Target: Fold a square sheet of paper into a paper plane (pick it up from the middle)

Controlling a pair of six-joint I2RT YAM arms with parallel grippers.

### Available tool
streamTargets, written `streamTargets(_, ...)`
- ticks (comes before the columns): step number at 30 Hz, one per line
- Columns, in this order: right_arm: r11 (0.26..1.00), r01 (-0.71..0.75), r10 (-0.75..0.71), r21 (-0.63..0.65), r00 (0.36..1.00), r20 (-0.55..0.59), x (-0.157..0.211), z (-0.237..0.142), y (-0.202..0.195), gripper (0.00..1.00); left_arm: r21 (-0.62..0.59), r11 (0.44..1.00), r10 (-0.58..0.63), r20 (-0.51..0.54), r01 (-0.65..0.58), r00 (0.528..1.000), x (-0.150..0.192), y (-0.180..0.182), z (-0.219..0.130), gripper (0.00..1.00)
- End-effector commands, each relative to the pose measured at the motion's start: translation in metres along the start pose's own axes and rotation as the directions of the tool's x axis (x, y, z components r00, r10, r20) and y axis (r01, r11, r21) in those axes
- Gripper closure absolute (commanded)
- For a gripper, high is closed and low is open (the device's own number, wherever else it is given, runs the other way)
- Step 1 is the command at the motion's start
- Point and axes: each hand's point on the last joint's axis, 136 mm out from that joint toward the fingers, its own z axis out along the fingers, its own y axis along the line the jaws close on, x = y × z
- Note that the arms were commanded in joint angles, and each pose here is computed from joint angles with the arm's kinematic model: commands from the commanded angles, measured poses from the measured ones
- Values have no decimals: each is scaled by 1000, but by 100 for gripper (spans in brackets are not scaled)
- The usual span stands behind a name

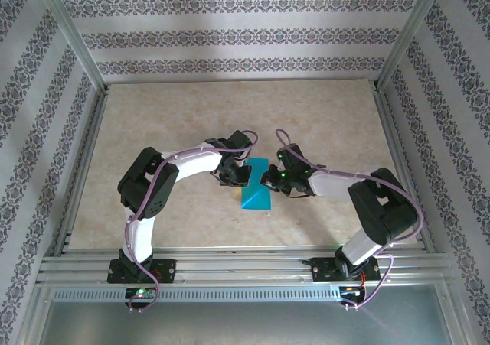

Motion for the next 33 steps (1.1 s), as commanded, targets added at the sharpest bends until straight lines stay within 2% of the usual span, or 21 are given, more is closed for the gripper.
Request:
streamTargets(1,999,20,-22,-36,998,-64,11,11,8,100,-202,979,-23,-95,3,995,27,51,28,100)
streamTargets(10,998,-22,27,62,996,-87,22,21,-25,100,-172,985,-22,-70,9,997,18,39,18,100)
streamTargets(15,987,-67,81,146,993,-88,28,25,-52,100,-76,997,-17,35,20,999,-5,6,-22,100)
streamTargets(19,980,-95,112,177,990,-88,30,24,-63,100,16,994,-105,93,104,990,-3,-9,-50,81)
streamTargets(23,975,-102,121,200,989,-87,31,22,-70,100,221,960,-194,86,171,977,5,-41,-60,78)
streamTargets(26,973,-104,125,205,988,-94,33,22,-71,100,302,936,-206,47,183,977,12,-59,-55,83)
streamTargets(30,970,-111,135,216,986,-100,34,24,-75,100,252,949,-193,-9,189,981,28,-55,-28,96)
streamTargets(33,968,-116,143,223,984,-108,36,25,-78,100,231,953,-190,-39,194,981,35,-51,-12,100)
